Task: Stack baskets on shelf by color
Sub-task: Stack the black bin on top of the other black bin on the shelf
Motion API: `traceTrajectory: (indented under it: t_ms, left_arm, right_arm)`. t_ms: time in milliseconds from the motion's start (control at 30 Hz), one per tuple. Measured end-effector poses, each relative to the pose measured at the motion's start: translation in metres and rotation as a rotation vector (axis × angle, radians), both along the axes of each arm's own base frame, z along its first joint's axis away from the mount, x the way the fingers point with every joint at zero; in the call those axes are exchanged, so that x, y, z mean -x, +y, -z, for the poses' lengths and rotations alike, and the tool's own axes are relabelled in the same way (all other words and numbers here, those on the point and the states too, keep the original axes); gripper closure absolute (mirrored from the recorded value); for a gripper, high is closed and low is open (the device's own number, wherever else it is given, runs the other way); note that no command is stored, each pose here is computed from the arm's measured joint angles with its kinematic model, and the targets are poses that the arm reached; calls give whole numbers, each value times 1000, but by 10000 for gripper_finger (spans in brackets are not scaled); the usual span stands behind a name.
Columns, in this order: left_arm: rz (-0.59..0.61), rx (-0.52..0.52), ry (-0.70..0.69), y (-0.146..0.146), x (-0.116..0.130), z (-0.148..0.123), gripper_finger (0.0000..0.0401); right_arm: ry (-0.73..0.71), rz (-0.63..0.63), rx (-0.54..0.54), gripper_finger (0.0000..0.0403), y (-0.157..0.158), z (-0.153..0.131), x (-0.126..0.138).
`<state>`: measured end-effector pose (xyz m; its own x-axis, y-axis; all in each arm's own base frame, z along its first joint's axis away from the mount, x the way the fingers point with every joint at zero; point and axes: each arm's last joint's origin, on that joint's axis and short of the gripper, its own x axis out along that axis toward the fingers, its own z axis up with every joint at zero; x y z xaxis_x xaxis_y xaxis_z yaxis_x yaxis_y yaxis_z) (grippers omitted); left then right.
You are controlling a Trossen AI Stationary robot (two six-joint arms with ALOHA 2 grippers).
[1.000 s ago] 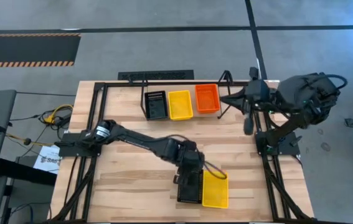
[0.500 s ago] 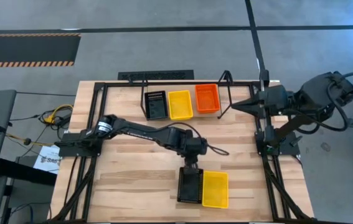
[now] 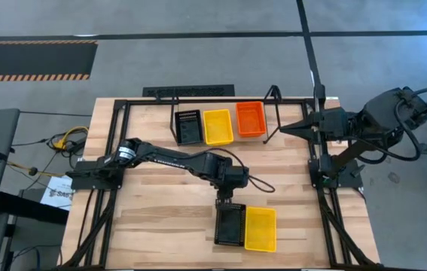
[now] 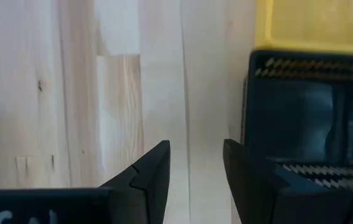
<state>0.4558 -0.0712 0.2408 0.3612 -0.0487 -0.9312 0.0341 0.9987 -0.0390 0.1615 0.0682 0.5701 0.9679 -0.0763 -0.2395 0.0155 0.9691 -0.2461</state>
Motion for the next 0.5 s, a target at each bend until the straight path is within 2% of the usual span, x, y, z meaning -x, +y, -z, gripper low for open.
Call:
traceTrajectory:
  t_ms: [300,500]
  left_arm:
    - [0,9,27,-1,2,1,266]
    - [32,25,30,-13,5,1,266]
  right_arm:
    - [3,0,1,394,0,0,0]
    - [3,0,1,394,0,0,0]
